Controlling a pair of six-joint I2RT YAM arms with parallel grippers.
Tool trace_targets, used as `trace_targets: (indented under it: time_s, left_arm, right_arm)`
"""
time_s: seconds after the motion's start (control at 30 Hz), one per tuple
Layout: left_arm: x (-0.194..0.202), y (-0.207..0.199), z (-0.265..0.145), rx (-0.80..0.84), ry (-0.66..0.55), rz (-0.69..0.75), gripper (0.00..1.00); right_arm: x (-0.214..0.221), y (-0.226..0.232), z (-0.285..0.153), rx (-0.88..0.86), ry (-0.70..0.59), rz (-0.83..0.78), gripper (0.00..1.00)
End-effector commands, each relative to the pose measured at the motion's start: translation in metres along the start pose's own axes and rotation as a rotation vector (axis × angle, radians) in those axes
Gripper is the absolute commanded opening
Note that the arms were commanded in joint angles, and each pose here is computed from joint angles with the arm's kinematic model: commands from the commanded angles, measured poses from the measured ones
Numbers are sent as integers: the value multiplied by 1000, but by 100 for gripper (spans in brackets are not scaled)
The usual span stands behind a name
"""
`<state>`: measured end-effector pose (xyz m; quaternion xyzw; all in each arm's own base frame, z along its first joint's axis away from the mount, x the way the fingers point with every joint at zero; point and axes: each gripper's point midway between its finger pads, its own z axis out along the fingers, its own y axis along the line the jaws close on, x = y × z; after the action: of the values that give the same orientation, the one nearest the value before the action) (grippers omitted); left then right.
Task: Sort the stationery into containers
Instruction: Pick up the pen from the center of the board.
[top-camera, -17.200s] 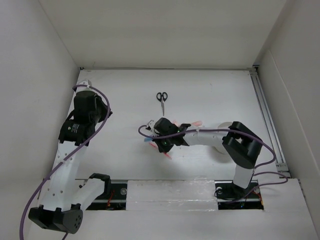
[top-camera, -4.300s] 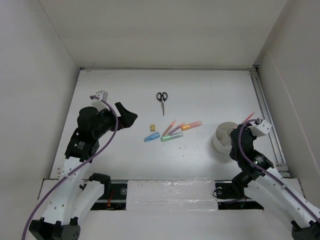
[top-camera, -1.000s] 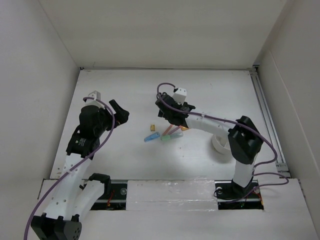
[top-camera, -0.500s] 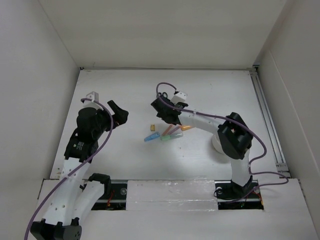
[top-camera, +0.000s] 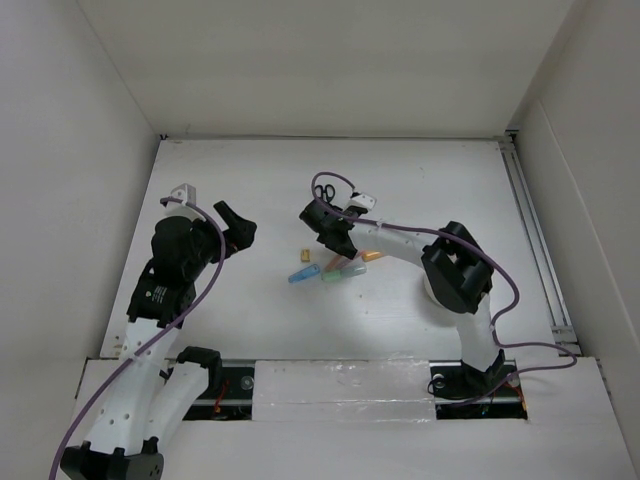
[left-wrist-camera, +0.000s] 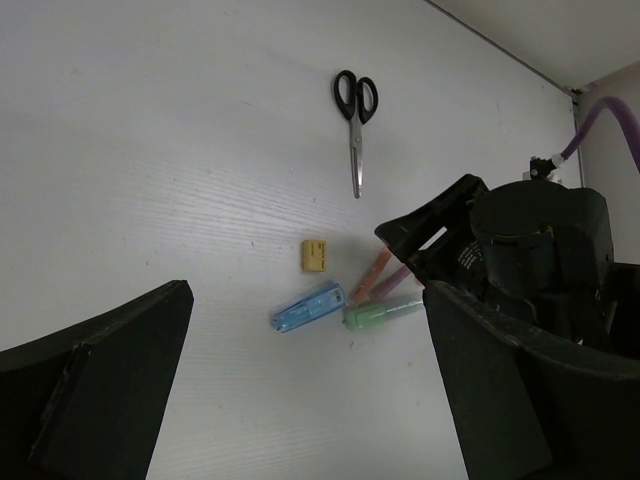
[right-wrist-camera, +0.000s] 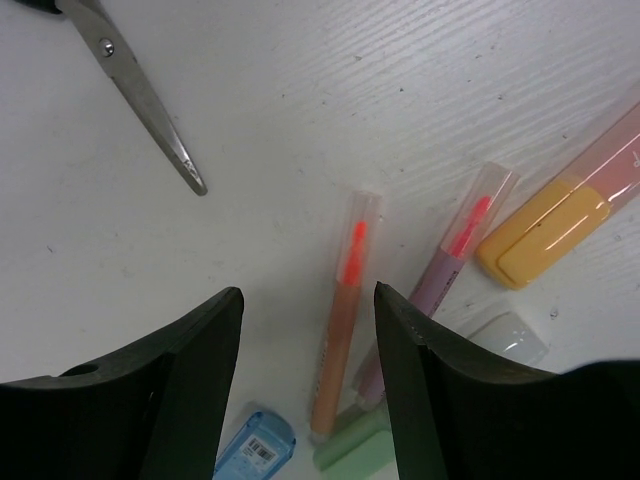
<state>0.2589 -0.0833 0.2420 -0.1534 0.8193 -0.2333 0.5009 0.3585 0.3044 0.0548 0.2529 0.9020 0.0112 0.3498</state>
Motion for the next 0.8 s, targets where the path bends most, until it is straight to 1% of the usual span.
trace_targets:
  time_s: [0.0, 0.1, 0.27, 0.3, 0.37, 0.4, 0.47, 0.53, 0.57, 0.63, 0.67, 0.73, 0.77]
  left_arm:
    - [-6, -6, -4, 27, -21, -1, 100]
    - [-7, -7, -6, 33, -29, 0, 100]
    - [-8, -8, -8, 38, -36, 0, 100]
    - [-8, -8, -8, 38, -36, 0, 100]
    - [-8, -8, -8, 38, -36, 0, 100]
    - [-8, -8, -8, 38, -36, 0, 100]
    - [-8, -8, -8, 38, -36, 0, 100]
    - [-8, -8, -8, 38, -36, 0, 100]
    - [-8, -8, -8, 38, -36, 0, 100]
    - [-7, -5, -8, 25, -34, 0, 100]
    - [-6, -4, -6, 20, -27, -1, 100]
    - [-9, -7, -7, 25, -34, 0, 100]
    - [-9, -7, -7, 25, -34, 0, 100]
  right_arm:
    - [-15, 6, -13, -1, -41, 31, 61]
    - [-10, 4, -8, 4, -7, 42, 61]
    - [4, -3, 5, 34, 11, 29, 61]
    - [1, -5, 7, 40, 9, 35, 61]
    - [-3, 1, 9, 31, 15, 41, 60]
    - [4, -4, 13, 51, 31, 25, 58]
    - [2, -2, 16, 55, 40, 33, 56]
    - [7, -7, 25, 75, 59, 20, 56]
    - [11, -9, 24, 79, 77, 15, 52]
    - [12, -9, 25, 77, 107, 25, 49]
    - [12, -9, 25, 77, 107, 25, 49]
    - [12, -13, 28, 87, 116, 28, 40]
    - [12, -13, 28, 87, 116, 28, 38]
